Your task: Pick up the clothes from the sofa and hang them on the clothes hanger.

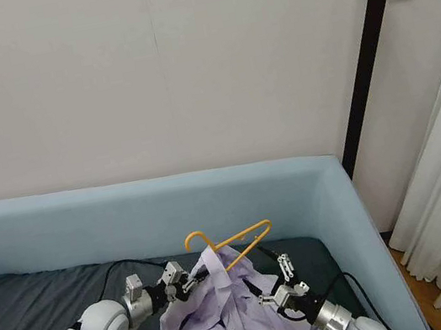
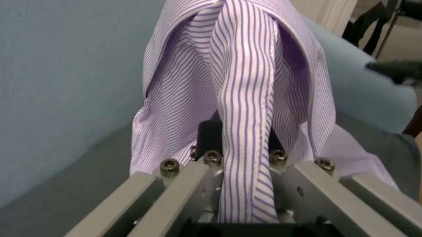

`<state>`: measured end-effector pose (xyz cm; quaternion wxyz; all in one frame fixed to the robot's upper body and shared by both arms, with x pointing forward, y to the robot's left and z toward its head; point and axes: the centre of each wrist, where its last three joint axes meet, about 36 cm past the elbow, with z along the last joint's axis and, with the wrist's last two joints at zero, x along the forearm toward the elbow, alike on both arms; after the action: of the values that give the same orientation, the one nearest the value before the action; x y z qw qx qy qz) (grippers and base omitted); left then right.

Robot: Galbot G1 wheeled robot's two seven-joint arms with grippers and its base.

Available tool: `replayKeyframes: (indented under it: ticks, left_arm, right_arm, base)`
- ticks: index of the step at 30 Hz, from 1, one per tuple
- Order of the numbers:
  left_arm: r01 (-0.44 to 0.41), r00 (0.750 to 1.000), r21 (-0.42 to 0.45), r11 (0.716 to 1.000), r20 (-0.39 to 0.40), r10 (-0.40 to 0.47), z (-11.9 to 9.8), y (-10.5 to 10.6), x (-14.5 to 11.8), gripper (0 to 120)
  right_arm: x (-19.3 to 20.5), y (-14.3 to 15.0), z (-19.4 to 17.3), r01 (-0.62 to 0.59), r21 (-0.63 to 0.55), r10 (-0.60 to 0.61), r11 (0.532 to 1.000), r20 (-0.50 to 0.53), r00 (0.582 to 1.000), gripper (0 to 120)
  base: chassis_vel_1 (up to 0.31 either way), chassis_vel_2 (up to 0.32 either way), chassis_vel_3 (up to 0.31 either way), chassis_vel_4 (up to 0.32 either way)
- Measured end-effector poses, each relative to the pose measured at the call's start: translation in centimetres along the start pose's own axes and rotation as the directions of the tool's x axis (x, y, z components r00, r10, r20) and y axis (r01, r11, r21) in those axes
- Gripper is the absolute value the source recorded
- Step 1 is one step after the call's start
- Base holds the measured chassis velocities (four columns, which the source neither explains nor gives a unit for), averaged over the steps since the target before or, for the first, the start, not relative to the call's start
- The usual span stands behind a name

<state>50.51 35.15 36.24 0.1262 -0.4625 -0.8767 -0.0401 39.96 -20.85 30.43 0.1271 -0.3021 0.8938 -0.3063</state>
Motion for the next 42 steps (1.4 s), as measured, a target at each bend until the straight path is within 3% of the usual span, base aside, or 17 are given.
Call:
replayKeyframes:
  ticks: [4, 12, 22, 32, 42]
  left_arm:
    - [0.009, 0.999, 0.042, 0.999, 0.052, -0.011, 1.3, 0.2, 0.7, 2]
    - [0.052, 0.997, 0.046, 0.998, 0.046, -0.054, 2.4, 0.3, 2.6, 2]
    - [0.068, 0.998, 0.063, 0.996, 0.008, -0.069, 4.4, 0.7, 3.9, 2]
    - [0.081, 0.996, 0.069, 0.994, 0.031, -0.083, 4.1, 0.3, 4.2, 2]
    - [0.077, 0.996, 0.076, 0.994, 0.036, -0.080, 4.2, -0.2, 4.3, 2]
  right_arm:
    - [-0.1, 1.1, -0.4, -0.031, -0.113, 0.010, 0.993, -0.181, 0.983, 100]
    - [-1.9, 2.3, -0.1, -0.076, -0.183, 0.009, 0.980, -0.344, 0.939, 100]
    - [-5.3, 4.3, 1.9, -0.065, -0.141, 0.002, 0.988, -0.410, 0.912, 100]
    - [-7.2, 6.0, 3.7, 0.008, 0.028, 0.005, 1.000, -0.429, 0.903, 100]
    - [-9.1, 7.0, 5.6, 0.013, 0.084, 0.028, 0.996, -0.463, 0.886, 100]
  base:
    - [0.000, 0.000, 0.000, 0.000]
    - [0.000, 0.000, 0.000, 0.000]
    - [0.000, 0.000, 0.000, 0.000]
    - [0.000, 0.000, 0.000, 0.000]
    - [0.000, 0.000, 0.000, 0.000]
